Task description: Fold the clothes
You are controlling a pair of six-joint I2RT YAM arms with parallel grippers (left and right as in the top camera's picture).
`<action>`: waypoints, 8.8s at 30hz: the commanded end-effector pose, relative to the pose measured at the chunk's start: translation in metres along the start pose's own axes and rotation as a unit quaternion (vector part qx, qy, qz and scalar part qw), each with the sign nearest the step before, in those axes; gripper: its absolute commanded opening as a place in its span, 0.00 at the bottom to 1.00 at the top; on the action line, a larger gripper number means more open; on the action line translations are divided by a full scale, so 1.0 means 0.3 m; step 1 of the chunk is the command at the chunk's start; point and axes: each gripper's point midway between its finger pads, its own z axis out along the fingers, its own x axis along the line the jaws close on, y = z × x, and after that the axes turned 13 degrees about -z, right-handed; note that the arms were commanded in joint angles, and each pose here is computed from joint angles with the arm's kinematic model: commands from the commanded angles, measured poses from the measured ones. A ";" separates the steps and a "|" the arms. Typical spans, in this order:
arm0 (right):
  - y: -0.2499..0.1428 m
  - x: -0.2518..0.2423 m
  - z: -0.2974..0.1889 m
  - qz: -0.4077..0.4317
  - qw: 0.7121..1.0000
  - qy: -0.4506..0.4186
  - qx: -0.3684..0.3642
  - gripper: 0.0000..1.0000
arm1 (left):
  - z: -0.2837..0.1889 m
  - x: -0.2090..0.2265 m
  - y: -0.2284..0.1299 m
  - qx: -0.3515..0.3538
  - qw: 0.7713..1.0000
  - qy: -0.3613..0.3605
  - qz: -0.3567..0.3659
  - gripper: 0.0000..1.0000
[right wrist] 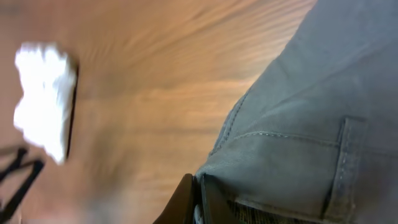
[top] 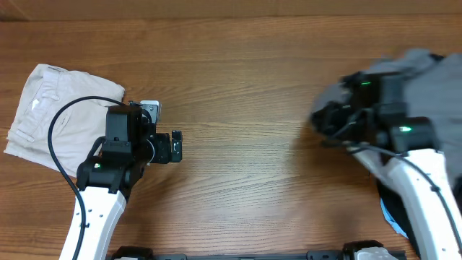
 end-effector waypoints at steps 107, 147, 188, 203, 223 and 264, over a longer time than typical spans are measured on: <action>-0.101 -0.362 -0.061 0.115 0.955 -0.261 0.081 1.00 | 0.557 -0.125 -0.058 0.233 0.914 -0.105 -0.315 0.73; -0.095 -0.362 -0.060 0.114 0.955 -0.261 0.077 1.00 | 0.459 -0.135 -0.112 0.316 0.882 -0.112 -0.332 0.69; -0.100 -0.368 -0.064 0.113 0.954 -0.267 0.080 1.00 | 0.532 -0.118 -0.098 0.244 0.932 -0.002 -0.269 0.78; -0.101 -0.368 -0.064 0.113 0.954 -0.267 0.080 1.00 | 0.530 -0.141 -0.093 0.249 0.927 -0.019 -0.279 0.04; -0.110 -0.389 -0.078 0.112 0.948 -0.288 0.084 1.00 | 0.313 0.025 -0.148 0.297 0.915 0.090 -0.256 0.47; -0.267 -0.686 0.252 0.294 0.895 -0.286 0.179 0.54 | 0.249 -0.091 -0.393 0.429 0.876 0.091 -0.200 0.67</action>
